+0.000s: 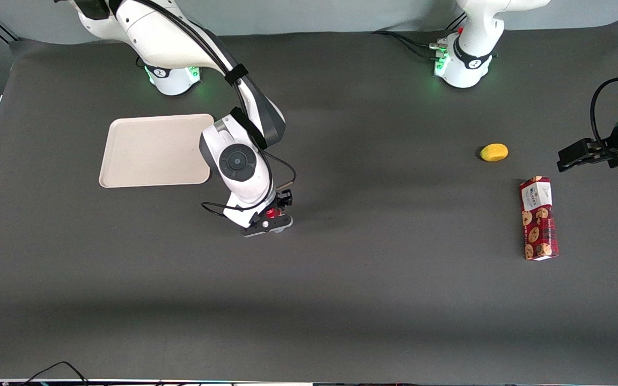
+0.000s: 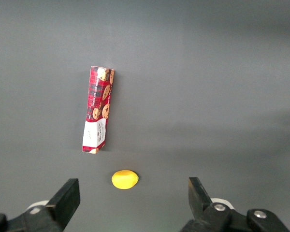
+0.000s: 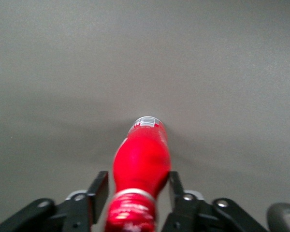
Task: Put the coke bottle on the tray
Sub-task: 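Close the right gripper around the red bottle's neck, then lift the red bottle and carry it toward the white tray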
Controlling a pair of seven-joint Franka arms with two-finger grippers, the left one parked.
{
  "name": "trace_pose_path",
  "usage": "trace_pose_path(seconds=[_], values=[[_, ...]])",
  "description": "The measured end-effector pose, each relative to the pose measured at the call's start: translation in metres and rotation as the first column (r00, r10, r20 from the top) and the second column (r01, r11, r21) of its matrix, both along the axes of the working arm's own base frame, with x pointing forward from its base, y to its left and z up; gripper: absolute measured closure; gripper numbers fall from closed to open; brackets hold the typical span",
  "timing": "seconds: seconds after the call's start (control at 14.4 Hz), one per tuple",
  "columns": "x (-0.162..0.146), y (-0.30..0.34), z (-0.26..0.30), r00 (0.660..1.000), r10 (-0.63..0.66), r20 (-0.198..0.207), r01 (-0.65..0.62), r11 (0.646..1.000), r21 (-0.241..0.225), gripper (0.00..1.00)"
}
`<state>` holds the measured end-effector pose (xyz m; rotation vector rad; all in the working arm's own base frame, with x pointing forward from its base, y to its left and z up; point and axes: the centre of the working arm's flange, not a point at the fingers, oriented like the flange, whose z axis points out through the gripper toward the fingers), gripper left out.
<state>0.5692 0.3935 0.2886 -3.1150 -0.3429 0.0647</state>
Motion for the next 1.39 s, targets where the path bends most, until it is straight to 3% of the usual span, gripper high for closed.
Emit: trace_pose_path(seconds=[0.07,0.42,0.56,0.97,1.11,1.39], values=[[0.000,0.001,0.002,1.000,0.001,0.002,-0.001,1.000,0.003,0.52],[-0.002,0.007,0.021,1.000,0.009,0.020,-0.009,1.000,0.024,0.52],[0.001,0.006,0.062,0.999,0.014,0.036,-0.015,0.999,0.036,0.52],[-0.004,-0.022,0.234,1.000,0.023,0.004,-0.023,0.999,0.025,0.52],[-0.003,-0.034,0.244,1.000,0.011,-0.003,-0.011,1.000,0.019,0.52],[0.017,-0.090,0.212,0.998,0.041,-0.038,-0.042,0.999,-0.013,0.52]])
